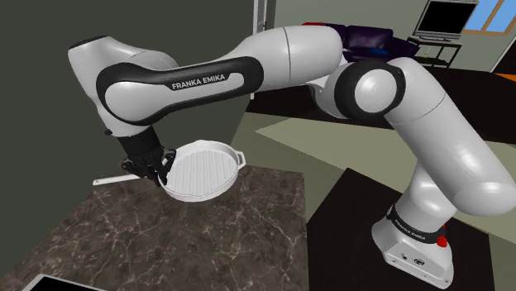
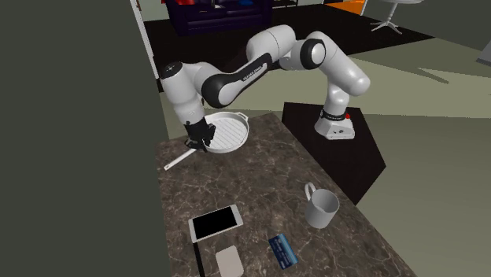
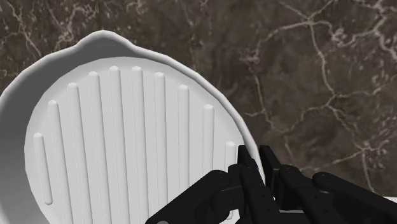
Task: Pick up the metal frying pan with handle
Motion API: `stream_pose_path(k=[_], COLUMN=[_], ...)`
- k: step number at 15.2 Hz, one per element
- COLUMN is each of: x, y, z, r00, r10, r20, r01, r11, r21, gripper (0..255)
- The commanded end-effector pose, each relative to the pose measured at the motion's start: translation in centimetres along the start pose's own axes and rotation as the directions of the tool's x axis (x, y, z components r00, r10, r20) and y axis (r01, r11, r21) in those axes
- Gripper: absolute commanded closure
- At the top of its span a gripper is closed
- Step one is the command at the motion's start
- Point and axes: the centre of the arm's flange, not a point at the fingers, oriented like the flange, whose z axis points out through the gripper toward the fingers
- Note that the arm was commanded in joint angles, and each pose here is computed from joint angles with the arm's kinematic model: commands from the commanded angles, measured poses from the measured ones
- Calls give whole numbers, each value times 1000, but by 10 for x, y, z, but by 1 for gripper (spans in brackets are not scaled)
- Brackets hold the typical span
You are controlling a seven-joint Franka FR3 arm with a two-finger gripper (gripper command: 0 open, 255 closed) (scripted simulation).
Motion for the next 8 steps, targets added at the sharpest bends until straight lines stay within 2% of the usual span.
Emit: stream_pose_path(k=[1, 8], x=[0, -2], y=[2, 7], z=[-11, -43], r00=[1000, 1000], r10=[0, 0], r20=[0, 0], r01=[0, 0], r11=[1000, 1000], r21=[0, 0], gripper=[255, 255])
